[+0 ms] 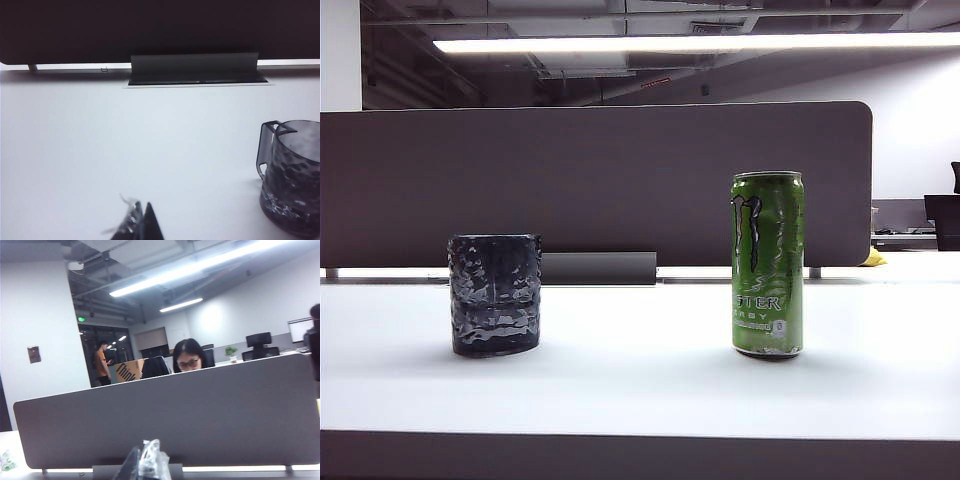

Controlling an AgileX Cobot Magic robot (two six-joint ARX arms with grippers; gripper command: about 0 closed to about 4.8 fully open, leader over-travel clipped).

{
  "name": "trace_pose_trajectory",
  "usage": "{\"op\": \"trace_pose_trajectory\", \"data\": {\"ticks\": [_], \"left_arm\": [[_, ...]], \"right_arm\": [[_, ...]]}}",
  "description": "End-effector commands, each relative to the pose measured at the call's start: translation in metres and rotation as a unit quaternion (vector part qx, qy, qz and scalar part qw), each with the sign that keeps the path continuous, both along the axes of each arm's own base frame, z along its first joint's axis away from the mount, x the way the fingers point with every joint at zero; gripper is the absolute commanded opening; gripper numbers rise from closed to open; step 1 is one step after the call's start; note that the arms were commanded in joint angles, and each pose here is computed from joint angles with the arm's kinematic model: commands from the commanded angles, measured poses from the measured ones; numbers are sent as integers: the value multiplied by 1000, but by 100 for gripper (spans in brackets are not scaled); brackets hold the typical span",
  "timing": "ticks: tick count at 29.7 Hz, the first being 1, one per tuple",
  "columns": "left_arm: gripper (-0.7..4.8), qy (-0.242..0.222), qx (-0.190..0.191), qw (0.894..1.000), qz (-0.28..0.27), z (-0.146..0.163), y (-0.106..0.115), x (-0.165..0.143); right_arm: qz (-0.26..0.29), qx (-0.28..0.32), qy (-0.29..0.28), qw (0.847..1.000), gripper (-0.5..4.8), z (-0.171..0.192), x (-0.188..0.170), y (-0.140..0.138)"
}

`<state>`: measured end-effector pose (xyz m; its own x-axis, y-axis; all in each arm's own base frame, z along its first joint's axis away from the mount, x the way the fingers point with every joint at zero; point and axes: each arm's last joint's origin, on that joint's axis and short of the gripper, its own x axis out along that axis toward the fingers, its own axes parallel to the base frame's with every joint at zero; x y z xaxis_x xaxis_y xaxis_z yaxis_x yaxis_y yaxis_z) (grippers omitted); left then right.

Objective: Pick up the metal can, pour some water into the cup, then place the can back on the table.

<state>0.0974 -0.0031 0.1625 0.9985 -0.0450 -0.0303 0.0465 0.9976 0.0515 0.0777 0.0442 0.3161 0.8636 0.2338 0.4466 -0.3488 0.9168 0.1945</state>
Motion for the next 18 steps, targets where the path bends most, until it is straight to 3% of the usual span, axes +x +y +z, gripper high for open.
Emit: {"op": "trace_pose_trajectory", "data": {"ticks": [1, 18], "left_arm": [[-5, -7, 0, 1000, -3, 2, 0, 0], [-5, -7, 0, 1000, -3, 2, 0, 0]], "right_arm": [[-3, -14, 14, 1000, -5, -6, -16, -11], [1, -32, 41, 999, -5, -19, -34, -24]]}}
